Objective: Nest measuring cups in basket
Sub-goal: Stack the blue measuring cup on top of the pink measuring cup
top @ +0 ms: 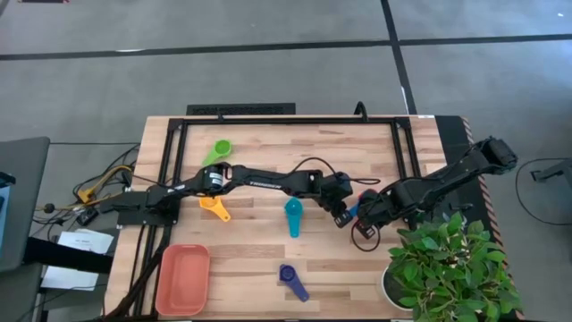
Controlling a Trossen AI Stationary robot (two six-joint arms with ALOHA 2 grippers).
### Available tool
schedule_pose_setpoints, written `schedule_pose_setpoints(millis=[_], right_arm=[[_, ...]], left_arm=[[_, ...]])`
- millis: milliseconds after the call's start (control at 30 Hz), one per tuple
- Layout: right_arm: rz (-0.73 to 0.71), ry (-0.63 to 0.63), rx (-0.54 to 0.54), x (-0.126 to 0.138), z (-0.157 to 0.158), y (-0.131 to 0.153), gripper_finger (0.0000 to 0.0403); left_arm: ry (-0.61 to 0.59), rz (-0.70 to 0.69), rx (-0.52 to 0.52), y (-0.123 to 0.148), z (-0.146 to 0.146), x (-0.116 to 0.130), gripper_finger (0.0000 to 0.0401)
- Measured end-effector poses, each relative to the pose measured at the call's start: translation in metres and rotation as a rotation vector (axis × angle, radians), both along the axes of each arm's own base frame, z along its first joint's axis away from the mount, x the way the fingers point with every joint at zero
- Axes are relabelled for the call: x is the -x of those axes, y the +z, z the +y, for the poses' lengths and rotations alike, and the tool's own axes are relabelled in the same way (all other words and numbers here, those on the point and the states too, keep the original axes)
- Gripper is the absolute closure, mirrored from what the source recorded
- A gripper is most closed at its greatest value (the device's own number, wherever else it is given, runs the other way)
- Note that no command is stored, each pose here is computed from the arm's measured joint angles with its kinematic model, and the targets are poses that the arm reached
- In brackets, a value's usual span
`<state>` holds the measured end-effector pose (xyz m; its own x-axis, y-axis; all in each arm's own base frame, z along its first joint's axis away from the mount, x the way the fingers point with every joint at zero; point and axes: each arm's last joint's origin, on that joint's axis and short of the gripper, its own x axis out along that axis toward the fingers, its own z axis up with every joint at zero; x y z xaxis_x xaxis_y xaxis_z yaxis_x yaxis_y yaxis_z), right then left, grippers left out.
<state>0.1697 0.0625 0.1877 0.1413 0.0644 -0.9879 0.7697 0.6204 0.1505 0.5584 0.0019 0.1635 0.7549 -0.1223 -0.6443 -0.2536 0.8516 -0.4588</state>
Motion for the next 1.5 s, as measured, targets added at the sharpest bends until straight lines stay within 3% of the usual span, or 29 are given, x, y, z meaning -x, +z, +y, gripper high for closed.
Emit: schedule_pose_setpoints(millis=[300, 533, 1067, 1500], right_arm=[[-0.050, 0.037, 0.001, -0.003, 0.001, 0.002, 0.0395], [0.027, 0.063, -0.056, 0.005, 0.007, 0.001, 0.0391], [-0.010, 0.042, 0.107, -0.001, 0.001, -0.005, 0.0395], [-0.080, 0.107, 0.127, -0.010, -0.004, -0.004, 0.0396]], left_arm=[[-0.020, 0.000, 0.010, 0.000, 0.001, 0.000, 0.0401], [-0.031, 0.000, 0.031, 0.000, 0.002, 0.000, 0.0401], [-0.078, -0.055, 0.060, 0.004, 0.009, -0.003, 0.0401], [-0.152, -0.093, 0.088, 0.007, 0.003, -0.004, 0.0401]])
